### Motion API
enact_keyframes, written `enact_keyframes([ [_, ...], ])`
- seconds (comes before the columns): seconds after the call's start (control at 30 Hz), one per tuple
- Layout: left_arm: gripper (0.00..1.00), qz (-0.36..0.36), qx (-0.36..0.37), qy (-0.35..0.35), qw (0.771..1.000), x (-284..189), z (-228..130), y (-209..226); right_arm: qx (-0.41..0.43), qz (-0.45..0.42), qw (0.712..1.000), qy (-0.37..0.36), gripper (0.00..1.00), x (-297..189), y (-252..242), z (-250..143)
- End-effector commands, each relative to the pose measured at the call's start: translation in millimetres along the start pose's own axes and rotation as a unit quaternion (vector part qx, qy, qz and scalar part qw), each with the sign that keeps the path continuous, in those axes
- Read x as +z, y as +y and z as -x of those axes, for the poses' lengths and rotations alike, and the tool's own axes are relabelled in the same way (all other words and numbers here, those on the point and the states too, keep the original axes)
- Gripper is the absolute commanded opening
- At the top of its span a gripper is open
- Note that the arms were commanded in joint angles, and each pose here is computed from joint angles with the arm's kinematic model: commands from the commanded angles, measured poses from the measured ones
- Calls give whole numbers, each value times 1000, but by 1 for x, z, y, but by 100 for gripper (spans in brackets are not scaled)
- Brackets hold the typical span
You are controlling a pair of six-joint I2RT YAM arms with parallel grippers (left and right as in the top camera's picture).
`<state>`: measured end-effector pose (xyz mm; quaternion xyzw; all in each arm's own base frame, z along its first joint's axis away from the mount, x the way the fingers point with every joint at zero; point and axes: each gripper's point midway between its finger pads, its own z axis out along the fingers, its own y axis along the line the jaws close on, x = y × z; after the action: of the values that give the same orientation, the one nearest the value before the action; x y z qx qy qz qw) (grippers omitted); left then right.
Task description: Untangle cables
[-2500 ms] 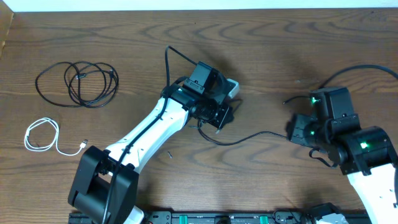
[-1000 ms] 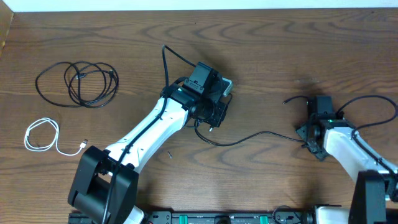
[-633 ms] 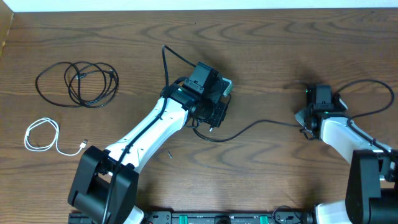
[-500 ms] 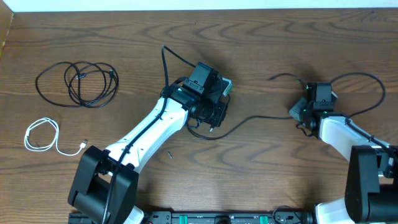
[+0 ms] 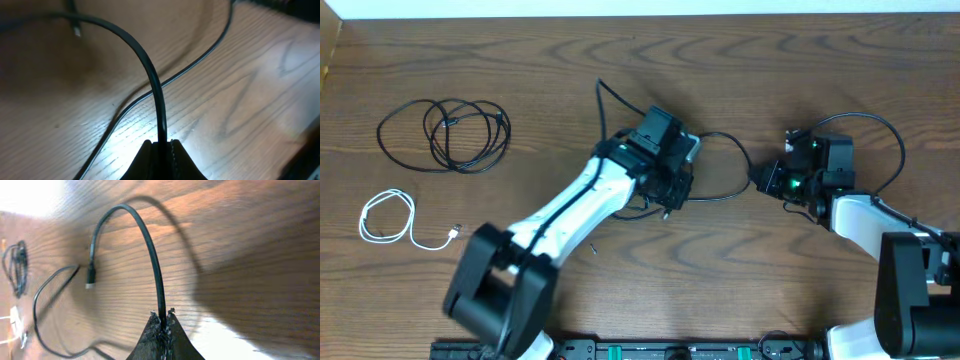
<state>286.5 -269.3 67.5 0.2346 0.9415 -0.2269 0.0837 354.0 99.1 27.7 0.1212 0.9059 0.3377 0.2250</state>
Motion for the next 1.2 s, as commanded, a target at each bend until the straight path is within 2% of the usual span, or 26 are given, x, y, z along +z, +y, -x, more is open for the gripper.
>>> enact_keyframes([
  [0.0,8,2,-3,37,999,25,-14,6,-16,24,1000,8,1,-4,10,-3],
  [0.1,8,-35,2,55,998,35,-21,-9,-16,19,1000,8,1,-3,9,-4],
  [0.27,9,-47,83,54,994,41,-24,-29,-17,2,1000,12,1,-1,6,-8],
  [0.4,9,43,124,24,991,49,-12,-19,-16,-1,1000,27,1,2,7,-17],
  [0.57,9,141,164,-20,976,53,5,-12,-16,-3,999,36,1,3,8,-22],
  [0.73,17,165,173,-39,970,54,14,-11,-13,-7,999,39,1,3,6,-24],
  [0.83,31,165,172,-41,970,54,15,-11,-10,-17,999,40,1,3,2,-25],
  [1.07,39,164,172,-41,970,54,14,-11,-5,-27,999,43,1,2,-1,-27],
  [1.17,51,165,172,-41,970,54,14,-11,-5,-27,999,43,1,2,-1,-27],
])
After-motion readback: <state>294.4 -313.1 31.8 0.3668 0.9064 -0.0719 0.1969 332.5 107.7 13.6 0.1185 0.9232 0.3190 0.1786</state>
